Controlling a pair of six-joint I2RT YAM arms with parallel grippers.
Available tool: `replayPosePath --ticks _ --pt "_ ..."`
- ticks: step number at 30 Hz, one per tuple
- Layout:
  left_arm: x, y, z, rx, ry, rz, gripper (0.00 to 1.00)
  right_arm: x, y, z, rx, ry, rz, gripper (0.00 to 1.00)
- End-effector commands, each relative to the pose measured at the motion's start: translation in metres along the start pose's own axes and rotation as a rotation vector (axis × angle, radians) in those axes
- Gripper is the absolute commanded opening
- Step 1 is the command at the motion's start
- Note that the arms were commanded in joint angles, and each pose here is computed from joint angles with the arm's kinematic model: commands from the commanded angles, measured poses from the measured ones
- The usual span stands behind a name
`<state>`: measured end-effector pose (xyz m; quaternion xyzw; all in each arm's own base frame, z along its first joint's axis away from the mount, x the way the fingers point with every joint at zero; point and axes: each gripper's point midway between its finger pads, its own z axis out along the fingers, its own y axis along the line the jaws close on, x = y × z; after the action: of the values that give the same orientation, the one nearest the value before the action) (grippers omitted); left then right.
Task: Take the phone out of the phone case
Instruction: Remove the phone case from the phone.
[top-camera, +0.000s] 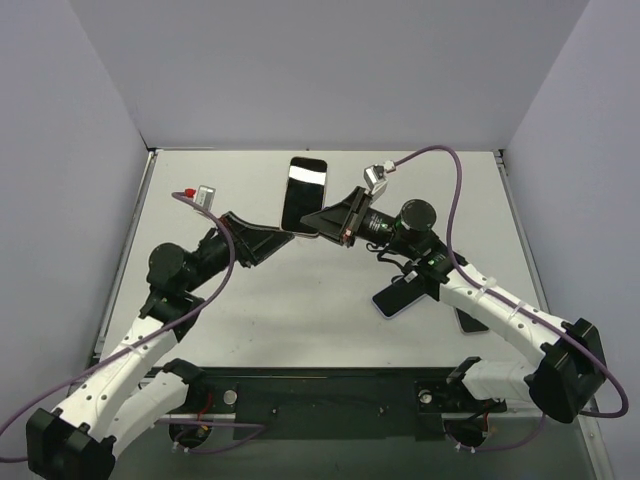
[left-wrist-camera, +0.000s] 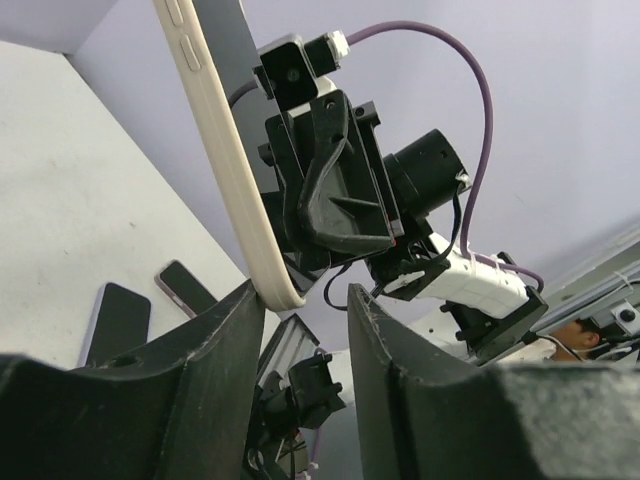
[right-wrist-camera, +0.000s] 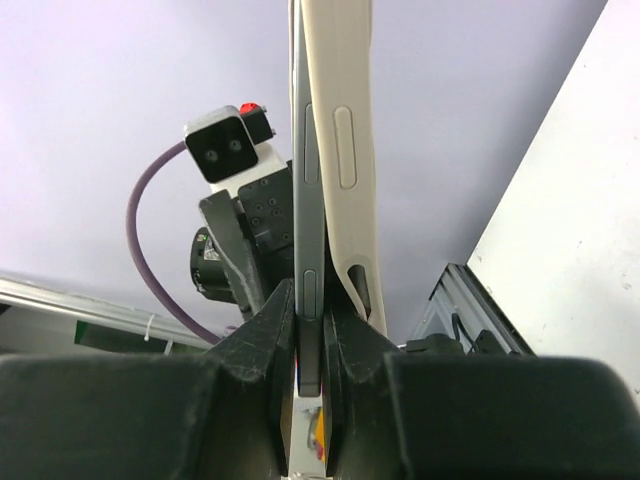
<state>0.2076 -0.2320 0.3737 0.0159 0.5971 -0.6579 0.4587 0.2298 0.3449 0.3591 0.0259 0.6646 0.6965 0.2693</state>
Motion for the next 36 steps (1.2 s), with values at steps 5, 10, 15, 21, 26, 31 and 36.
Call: replayPosePath --ticks 5,10,15,21,26,31,36 --pt "0.004 -0.035 0.005 0.192 0.052 0.08 0.5 -0.017 0.059 -0.013 -0.215 -0.072 0.012 0.0" --pt "-0.002 -0.032 0.011 0.187 0.033 0.128 0.42 -0.009 0.065 -0.021 -0.243 -0.043 0.042 0.0" --pt "-0.003 -0.028 0.011 0.199 0.026 0.108 0.42 -0.002 0.068 -0.032 -0.245 -0.032 0.03 0.0" --pt "-0.002 -0.044 0.008 0.286 0.033 0.05 0.59 0.0 0.063 -0.038 -0.201 -0.037 -0.021 0.0" --pt "-0.001 -0.047 0.009 0.302 0.053 0.065 0.32 -0.005 0.069 -0.036 -0.215 -0.045 -0.015 0.0" --pt "0.006 -0.047 0.005 0.328 0.065 0.138 0.15 -0.008 0.07 -0.035 -0.221 -0.05 0.017 0.0" --pt "0.014 -0.053 -0.003 0.381 0.075 0.244 0.21 -0.011 0.077 -0.034 -0.251 -0.046 0.065 0.0"
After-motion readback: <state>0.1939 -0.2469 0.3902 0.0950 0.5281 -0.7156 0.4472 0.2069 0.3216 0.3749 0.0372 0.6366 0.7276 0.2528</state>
